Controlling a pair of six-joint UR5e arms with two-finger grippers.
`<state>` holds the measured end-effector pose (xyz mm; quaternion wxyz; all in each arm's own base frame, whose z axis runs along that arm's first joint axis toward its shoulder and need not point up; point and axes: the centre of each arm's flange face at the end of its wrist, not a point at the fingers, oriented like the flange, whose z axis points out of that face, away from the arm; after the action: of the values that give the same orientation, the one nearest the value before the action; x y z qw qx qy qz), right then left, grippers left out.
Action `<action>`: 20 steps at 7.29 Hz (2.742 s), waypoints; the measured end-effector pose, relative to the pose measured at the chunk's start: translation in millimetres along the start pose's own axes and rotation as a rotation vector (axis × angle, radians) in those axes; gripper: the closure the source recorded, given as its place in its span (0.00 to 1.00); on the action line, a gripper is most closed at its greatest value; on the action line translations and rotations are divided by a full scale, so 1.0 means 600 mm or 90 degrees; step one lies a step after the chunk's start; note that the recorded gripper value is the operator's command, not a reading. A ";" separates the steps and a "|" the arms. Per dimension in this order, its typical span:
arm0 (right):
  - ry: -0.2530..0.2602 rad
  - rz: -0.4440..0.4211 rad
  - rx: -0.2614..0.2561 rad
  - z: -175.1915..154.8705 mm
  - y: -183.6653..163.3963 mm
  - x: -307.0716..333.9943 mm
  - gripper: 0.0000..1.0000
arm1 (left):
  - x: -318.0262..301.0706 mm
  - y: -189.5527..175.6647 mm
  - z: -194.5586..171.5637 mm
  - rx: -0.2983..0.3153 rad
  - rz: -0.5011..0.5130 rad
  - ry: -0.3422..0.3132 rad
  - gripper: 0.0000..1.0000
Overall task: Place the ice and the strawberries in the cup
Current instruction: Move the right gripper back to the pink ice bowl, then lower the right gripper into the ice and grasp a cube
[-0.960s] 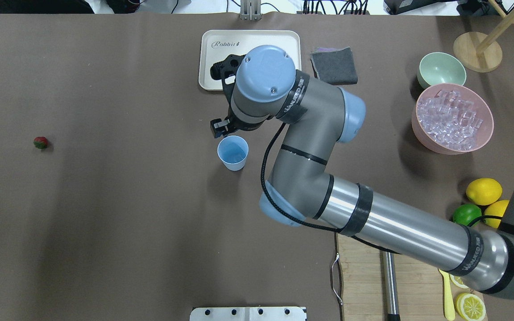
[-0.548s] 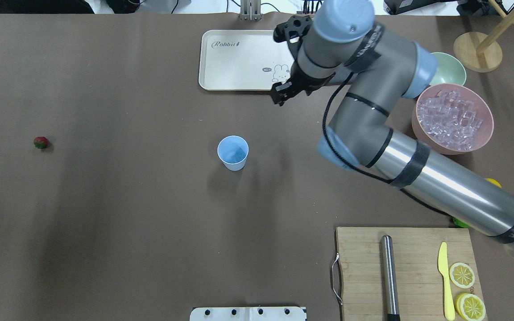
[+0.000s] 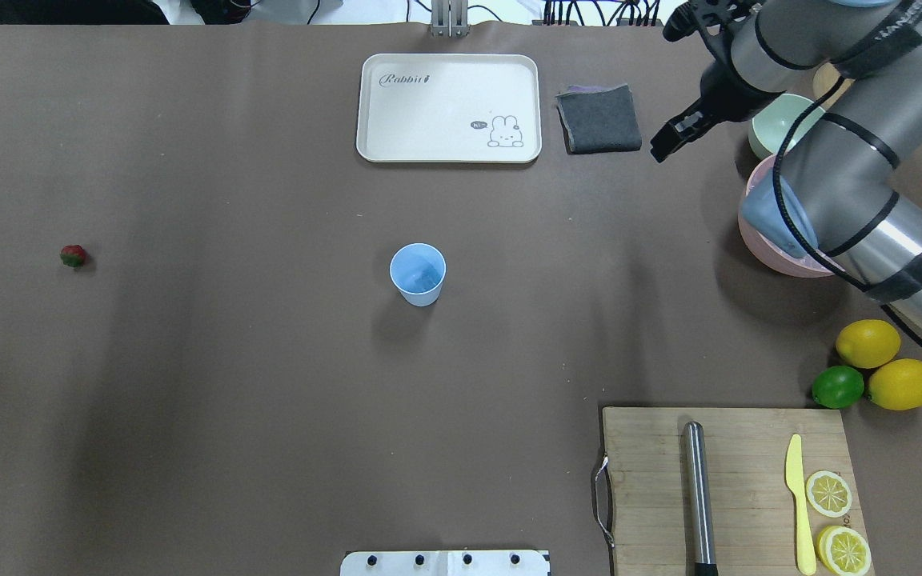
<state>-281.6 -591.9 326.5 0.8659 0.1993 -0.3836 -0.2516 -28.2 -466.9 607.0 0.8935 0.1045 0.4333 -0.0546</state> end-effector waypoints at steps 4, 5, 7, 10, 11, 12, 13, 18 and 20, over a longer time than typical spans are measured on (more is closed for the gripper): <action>0.001 -0.118 -0.031 -0.001 0.156 0.143 0.22 | -0.001 0.001 0.003 -0.002 0.000 -0.003 0.02; 0.000 -0.131 -0.026 0.012 0.180 0.155 0.22 | -0.001 0.001 0.003 -0.001 0.001 -0.003 0.02; -0.003 -0.137 -0.026 0.038 0.204 0.168 0.22 | -0.001 -0.002 0.004 -0.001 0.001 -0.003 0.02; -0.012 -0.140 -0.038 0.067 0.210 0.151 0.22 | -0.004 0.004 0.004 -0.001 0.001 -0.003 0.02; -0.016 -0.141 -0.036 0.075 0.211 0.143 0.22 | -0.004 0.005 0.004 0.000 0.002 -0.003 0.02; -0.017 -0.146 -0.032 0.088 0.214 0.143 0.22 | -0.005 0.006 0.005 0.000 0.002 -0.003 0.02; -0.015 -0.151 -0.028 0.108 0.221 0.154 0.23 | -0.005 0.006 0.005 0.000 0.002 -0.003 0.02; -0.021 -0.138 0.005 0.118 0.207 0.149 0.31 | -0.007 0.006 0.006 -0.001 0.002 -0.003 0.02; -0.017 -0.137 0.006 0.119 0.207 0.143 0.30 | -0.007 0.006 0.006 -0.001 0.001 -0.003 0.02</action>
<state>-251.4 -554.8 486.3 0.8279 0.2399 -0.3725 -0.3439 -27.2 -464.0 613.2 0.8948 0.1037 0.4309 -0.0539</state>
